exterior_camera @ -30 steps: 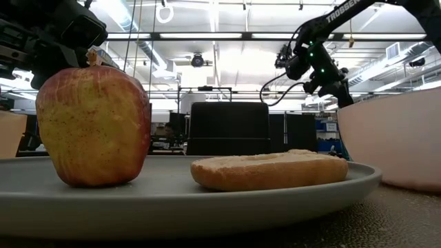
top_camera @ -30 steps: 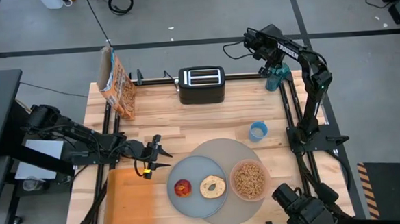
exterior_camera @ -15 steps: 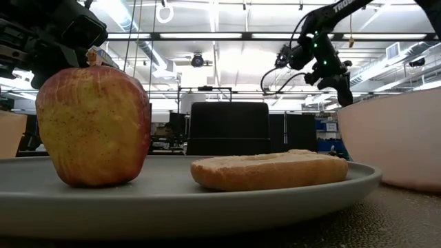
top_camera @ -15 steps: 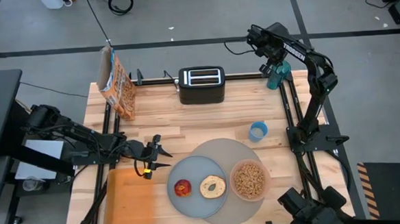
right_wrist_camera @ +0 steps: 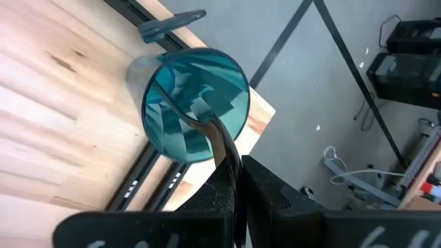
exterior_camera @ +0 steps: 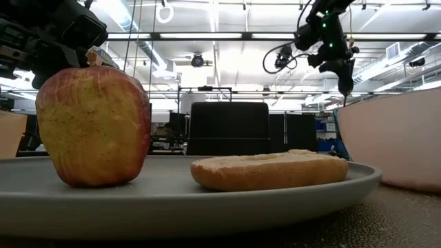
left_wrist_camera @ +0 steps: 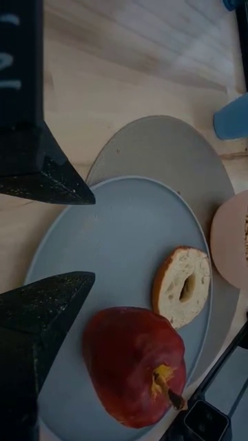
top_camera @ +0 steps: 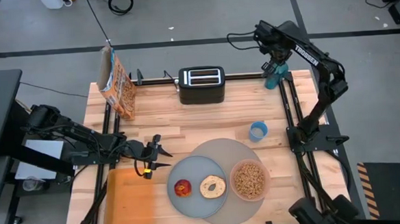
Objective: Arrange a breakfast setting
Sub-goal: Put the spoon on the middle of the table placemat
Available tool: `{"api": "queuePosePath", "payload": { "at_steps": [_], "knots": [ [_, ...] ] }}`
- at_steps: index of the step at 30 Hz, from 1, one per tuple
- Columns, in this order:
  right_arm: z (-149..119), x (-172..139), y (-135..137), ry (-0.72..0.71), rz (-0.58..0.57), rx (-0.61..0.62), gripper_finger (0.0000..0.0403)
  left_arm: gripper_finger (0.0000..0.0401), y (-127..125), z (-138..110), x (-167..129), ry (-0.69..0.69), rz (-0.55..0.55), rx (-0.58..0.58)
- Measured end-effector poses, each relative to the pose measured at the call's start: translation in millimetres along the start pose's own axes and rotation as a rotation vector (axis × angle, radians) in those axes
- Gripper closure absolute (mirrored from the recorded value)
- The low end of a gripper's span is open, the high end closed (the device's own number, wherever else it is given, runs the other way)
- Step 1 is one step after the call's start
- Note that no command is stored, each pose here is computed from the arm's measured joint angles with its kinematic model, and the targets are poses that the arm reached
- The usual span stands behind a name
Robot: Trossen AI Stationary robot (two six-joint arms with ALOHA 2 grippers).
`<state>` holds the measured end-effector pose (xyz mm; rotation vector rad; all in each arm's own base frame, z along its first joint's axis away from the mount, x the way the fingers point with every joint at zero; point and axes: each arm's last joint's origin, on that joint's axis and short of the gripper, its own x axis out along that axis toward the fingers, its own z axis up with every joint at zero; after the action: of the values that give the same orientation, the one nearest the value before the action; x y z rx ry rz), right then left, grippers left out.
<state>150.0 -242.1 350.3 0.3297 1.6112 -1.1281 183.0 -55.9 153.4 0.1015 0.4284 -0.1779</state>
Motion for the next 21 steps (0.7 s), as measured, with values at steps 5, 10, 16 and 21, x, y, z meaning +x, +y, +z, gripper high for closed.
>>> {"api": "queuePosePath", "payload": {
  "at_steps": [5, 10, 16, 21],
  "knots": [
    [-7, -9, -1, -0.032, 0.013, 0.006, 0.0382, 0.0223, 0, 0, 0, 0.000, 0.000, -0.016],
    [-15, -16, -4, -0.063, 0.057, 0.012, 0.0382, 0.0223, 0, 0, 0, 0.000, 0.001, -0.022],
    [-27, -27, -8, -0.109, 0.087, 0.013, 0.0382, 0.0223, 0, 0, 0, 0.000, 0.001, -0.026],
    [-34, -33, -10, -0.136, 0.093, -0.007, 0.0382, 0.0223, 0, 0, 0, 0.000, 0.001, -0.026]
  ]
}}
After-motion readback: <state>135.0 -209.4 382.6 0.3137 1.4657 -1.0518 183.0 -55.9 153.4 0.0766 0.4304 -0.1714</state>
